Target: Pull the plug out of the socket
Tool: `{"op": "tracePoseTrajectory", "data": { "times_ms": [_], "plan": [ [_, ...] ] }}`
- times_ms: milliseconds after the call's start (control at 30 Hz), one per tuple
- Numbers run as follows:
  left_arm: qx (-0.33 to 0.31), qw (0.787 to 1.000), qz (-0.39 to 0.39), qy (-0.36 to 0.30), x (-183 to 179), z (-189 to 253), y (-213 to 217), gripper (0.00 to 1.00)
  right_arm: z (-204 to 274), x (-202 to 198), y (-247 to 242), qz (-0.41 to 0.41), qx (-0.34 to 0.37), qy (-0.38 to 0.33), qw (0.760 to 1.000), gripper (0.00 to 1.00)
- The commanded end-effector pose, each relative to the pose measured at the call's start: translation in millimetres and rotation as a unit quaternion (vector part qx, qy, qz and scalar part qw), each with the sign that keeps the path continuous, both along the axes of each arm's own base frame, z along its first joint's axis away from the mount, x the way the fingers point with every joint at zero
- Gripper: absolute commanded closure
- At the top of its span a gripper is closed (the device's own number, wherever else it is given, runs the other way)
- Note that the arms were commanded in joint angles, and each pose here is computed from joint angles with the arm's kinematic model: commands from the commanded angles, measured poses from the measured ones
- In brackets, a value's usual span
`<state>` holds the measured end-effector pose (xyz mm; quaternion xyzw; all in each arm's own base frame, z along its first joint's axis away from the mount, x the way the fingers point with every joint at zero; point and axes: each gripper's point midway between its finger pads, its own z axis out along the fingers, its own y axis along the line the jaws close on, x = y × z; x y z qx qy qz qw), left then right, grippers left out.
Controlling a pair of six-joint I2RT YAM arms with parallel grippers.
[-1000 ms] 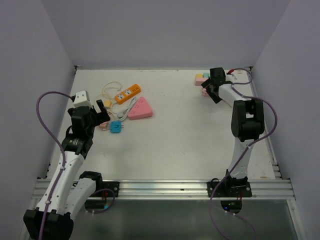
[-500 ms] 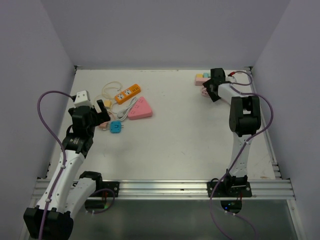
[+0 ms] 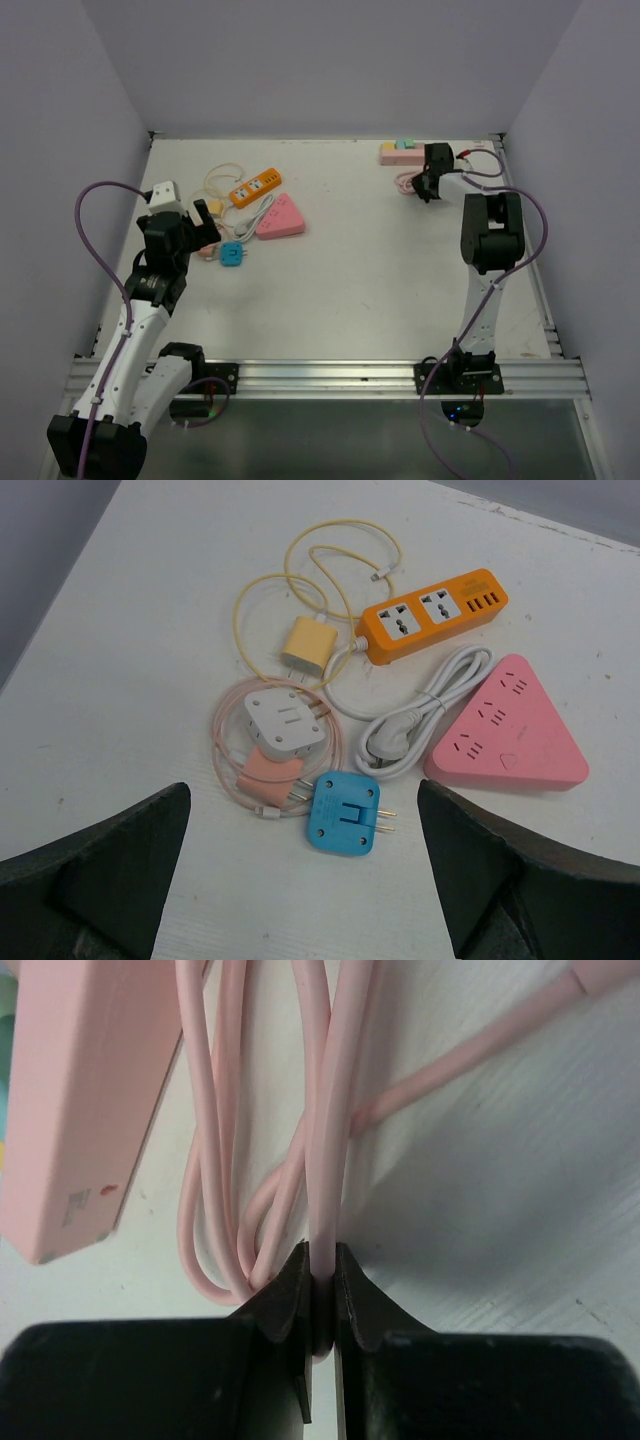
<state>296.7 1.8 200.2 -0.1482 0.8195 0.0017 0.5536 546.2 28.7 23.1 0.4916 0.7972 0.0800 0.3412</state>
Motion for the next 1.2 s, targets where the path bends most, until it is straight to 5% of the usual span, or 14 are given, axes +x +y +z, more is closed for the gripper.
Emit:
{"op": "tracePoseTrajectory", "data": {
  "times_ms": [0,500,900,1167],
  "plan": [
    [-0.002,1.000,0.004,-0.031,6,15,0,0.00,-7,-36,18,0.068,0.005,0.042,0.997,1.00],
    [-0.004,1.000,-0.002,-0.027,6,13,-2,0.01,-15,-193,64,0.278,0.026,0.112,0.954,1.00],
    [-0.005,1.000,-0.002,-0.017,7,7,-3,0.01,-35,-372,138,0.480,0.034,0.225,0.847,1.00],
    [-0.007,1.000,-0.008,-0.010,8,3,-5,0.01,-16,-430,164,0.560,0.048,0.226,0.796,0.96]
  ]
}}
